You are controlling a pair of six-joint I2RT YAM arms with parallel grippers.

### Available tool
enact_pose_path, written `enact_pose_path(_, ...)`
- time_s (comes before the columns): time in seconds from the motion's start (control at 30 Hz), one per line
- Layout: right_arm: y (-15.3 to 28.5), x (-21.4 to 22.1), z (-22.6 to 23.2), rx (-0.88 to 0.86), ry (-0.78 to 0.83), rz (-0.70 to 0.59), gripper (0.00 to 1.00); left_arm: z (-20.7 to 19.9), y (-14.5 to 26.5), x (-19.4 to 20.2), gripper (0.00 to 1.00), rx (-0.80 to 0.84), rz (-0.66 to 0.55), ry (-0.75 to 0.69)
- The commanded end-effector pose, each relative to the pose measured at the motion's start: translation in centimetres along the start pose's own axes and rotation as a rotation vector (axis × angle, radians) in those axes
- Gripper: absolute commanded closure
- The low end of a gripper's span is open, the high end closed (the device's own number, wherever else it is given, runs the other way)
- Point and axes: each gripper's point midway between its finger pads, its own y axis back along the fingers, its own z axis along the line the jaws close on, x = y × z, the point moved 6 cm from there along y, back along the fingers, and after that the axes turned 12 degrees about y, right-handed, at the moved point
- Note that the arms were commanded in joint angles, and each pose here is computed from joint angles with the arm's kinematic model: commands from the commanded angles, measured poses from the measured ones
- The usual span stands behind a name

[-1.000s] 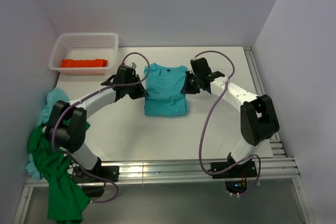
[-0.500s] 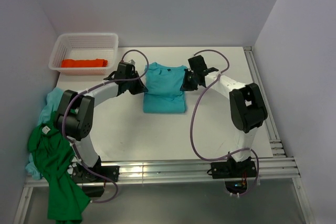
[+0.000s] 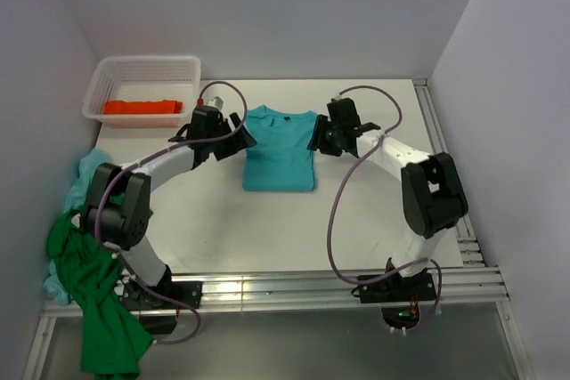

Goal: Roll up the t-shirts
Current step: Fold the tshirt

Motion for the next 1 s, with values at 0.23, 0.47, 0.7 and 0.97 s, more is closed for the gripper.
enact_pose_path(0.23, 5.5, 4.4, 1.7, 0.001, 0.127, -0.327, 0.46, 1.2, 6.4, 2.4, 0.21, 0.238, -0.170, -0.097)
enact_pose_path(0.47, 6.6, 8.4, 3.4, 0.002, 0.169, -0.417, 0.40, 4.8, 8.2, 5.8, 0.13, 0.294, -0.224, -0.124)
enact_pose_path(0.7, 5.8, 9.9, 3.7, 0.038, 0.191, -0.440, 0.41, 5.8, 7.8, 6.8, 0.14, 0.293, -0.284, -0.128)
enact_pose_path(0.97, 3.8, 11.0, 3.4, 0.046, 0.204, -0.424, 0.45, 6.3, 6.1, 7.3, 0.18, 0.307, -0.257, -0.131)
